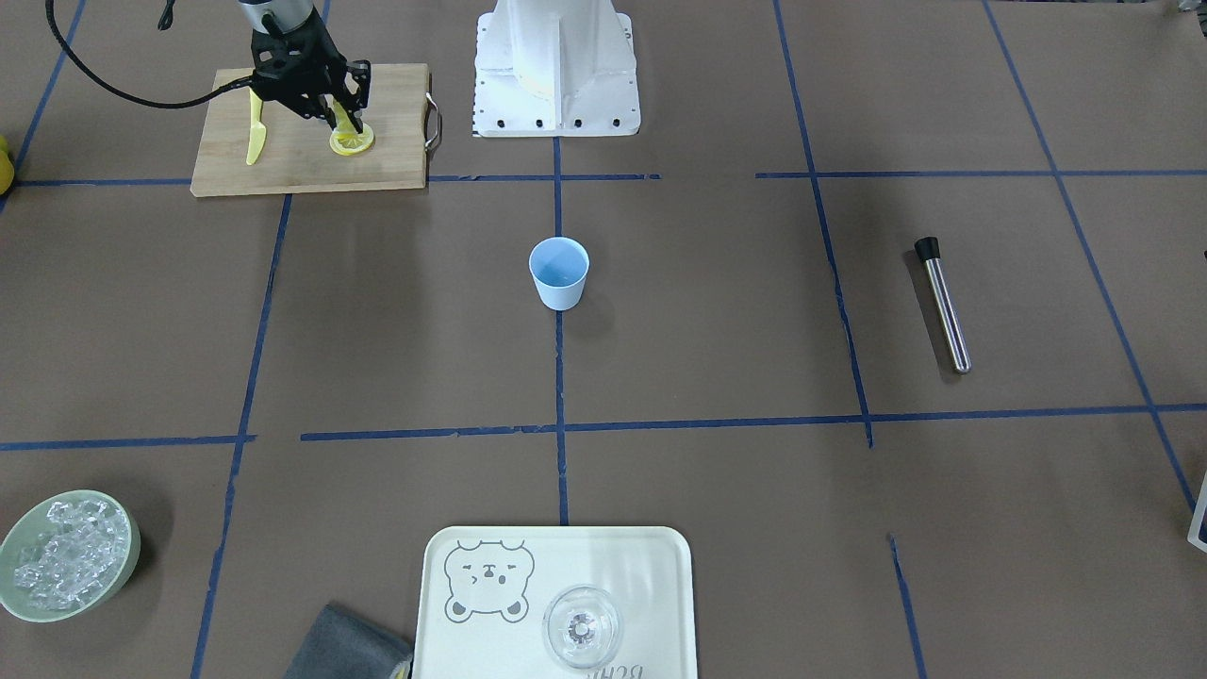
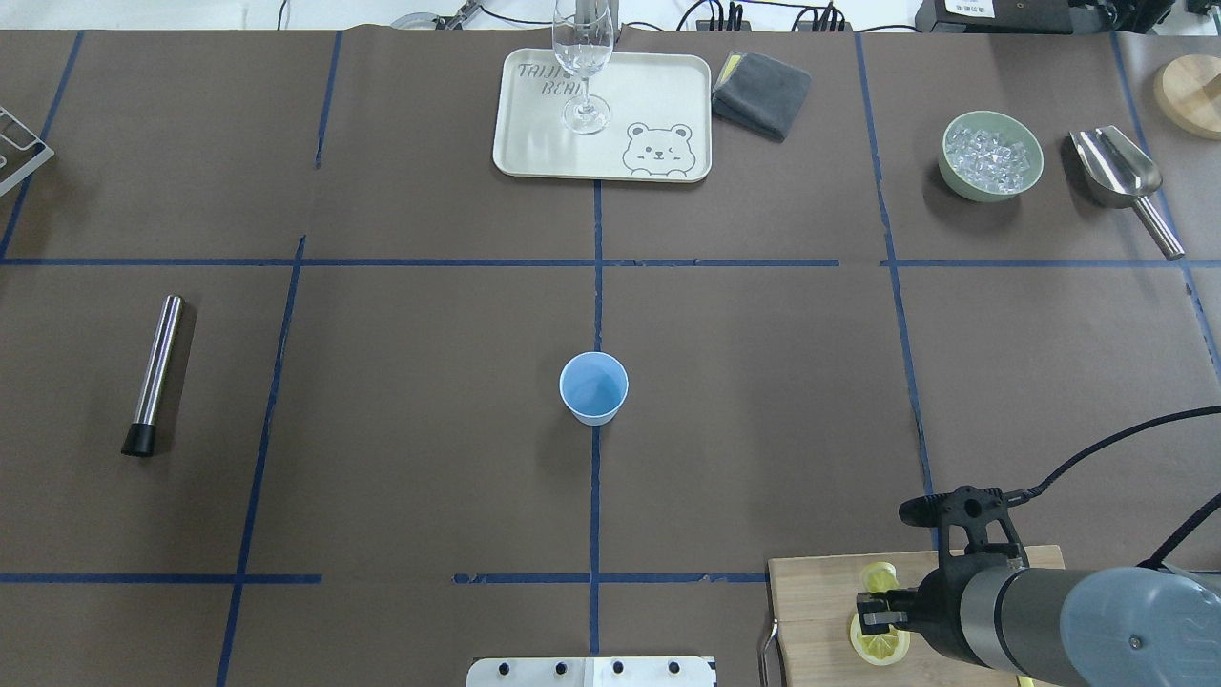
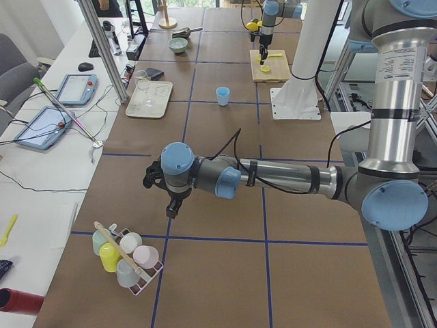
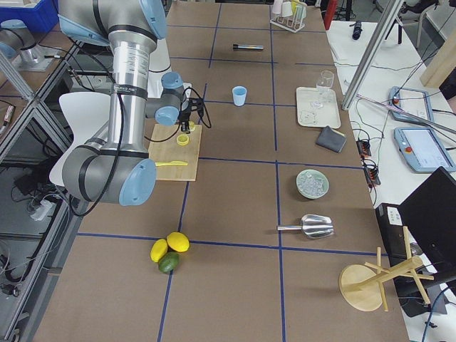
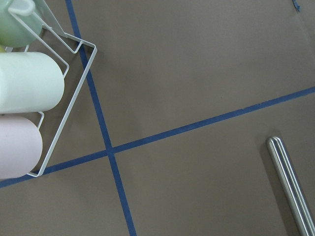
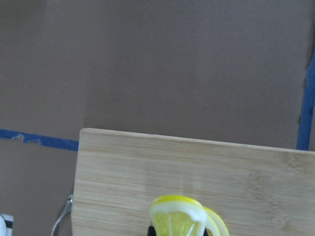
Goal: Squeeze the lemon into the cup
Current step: 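Lift the lemon slice and carry it over the blue cup with the right gripper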
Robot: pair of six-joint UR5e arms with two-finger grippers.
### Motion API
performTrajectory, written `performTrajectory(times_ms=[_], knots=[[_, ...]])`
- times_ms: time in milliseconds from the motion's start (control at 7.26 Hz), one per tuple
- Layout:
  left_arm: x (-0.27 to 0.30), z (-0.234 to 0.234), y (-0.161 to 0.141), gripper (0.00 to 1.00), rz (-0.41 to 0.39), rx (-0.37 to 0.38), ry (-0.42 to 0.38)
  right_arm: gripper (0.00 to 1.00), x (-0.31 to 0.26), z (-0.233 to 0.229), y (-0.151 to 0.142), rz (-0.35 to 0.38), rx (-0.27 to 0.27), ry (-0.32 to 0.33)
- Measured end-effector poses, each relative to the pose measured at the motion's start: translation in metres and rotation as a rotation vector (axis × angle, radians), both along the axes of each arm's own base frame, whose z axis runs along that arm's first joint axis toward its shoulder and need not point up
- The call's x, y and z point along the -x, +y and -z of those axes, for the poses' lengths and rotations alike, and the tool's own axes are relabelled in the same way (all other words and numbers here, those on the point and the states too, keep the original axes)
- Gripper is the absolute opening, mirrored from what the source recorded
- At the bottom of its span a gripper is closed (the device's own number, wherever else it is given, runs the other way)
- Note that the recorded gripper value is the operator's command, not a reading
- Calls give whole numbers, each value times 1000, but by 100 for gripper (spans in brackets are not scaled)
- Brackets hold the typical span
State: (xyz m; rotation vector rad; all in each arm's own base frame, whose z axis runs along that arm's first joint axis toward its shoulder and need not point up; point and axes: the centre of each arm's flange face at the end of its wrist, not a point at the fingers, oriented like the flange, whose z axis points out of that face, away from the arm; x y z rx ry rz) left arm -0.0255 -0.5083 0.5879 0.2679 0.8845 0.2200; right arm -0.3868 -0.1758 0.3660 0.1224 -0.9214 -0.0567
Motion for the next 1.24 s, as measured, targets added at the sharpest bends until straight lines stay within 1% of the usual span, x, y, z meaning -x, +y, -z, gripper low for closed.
performTrajectory(times_ms=[138, 276, 551, 689, 827, 1102, 1240], knots=[[0, 0, 0, 100, 0, 0, 0, 34, 7, 18, -12, -26, -3, -31], [0, 0, 0, 100, 0, 1, 1, 37, 21, 43, -29, -59, -4, -46], [0, -1, 1, 100, 0, 1, 1, 37, 77, 123, -78, -138, 3, -36], [0, -1, 1, 100, 0, 2, 1, 38, 105, 161, -104, -187, 25, -32], [0, -2, 1, 100, 0, 4, 1, 41, 128, 188, -127, -231, 50, -35], [0, -3, 1, 100, 0, 7, 1, 45, 165, 224, -162, -277, 73, -30], [0, -5, 2, 100, 0, 9, 1, 49, 171, 231, -173, -288, 78, -25]])
